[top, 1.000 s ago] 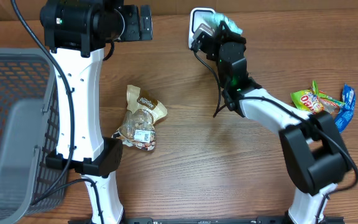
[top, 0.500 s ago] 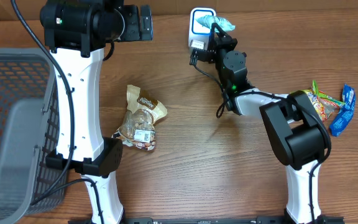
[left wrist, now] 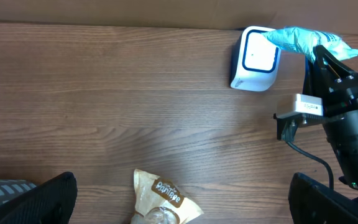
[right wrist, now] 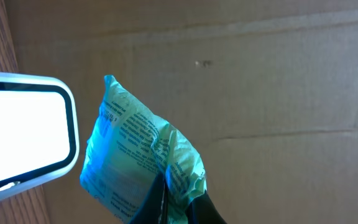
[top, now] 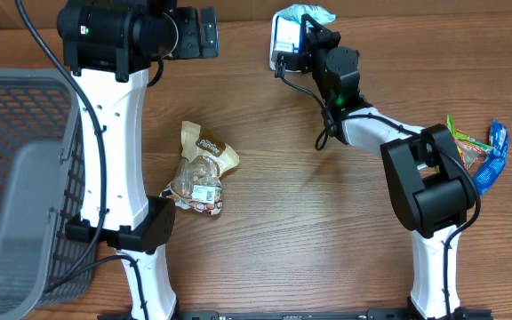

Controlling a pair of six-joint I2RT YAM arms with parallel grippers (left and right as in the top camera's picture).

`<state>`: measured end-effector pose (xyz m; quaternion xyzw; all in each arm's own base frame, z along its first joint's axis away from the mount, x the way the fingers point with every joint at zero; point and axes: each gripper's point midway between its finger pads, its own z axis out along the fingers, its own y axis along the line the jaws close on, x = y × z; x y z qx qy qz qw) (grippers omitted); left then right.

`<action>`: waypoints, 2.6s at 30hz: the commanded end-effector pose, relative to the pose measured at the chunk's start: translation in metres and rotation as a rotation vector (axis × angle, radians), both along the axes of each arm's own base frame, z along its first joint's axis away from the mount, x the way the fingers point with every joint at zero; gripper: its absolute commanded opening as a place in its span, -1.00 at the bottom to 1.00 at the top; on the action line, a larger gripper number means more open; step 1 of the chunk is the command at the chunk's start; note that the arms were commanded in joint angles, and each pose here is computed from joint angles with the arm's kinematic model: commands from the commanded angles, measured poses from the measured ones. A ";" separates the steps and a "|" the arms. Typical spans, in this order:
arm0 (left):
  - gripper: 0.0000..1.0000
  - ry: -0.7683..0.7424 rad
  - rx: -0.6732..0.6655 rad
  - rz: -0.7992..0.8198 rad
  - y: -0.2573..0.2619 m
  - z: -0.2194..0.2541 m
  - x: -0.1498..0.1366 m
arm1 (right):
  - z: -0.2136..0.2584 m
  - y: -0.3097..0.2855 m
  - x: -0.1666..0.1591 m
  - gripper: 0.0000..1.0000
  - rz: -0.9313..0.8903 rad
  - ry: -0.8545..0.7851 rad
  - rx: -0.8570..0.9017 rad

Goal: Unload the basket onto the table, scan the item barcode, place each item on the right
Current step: 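Hold the wipes pack barcode in front of the white scanner, then carry the wipes pack to the right side and drop it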

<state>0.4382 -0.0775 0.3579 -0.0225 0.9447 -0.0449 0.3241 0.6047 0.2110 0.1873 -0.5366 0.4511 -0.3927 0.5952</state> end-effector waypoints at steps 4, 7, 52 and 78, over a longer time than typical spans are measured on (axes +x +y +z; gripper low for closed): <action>0.99 -0.005 0.019 -0.005 0.003 0.000 0.001 | 0.020 0.006 0.007 -0.92 0.027 -0.046 0.014; 0.99 -0.005 0.019 -0.005 0.003 0.000 0.001 | 0.013 0.006 0.007 -0.92 0.028 -0.023 0.006; 1.00 -0.005 0.019 -0.005 0.003 0.000 0.001 | 0.042 0.017 -0.038 -0.93 -0.002 0.102 -0.177; 1.00 -0.005 0.019 -0.005 0.003 0.000 0.001 | 0.006 -0.015 -0.242 -0.93 -0.625 1.484 1.388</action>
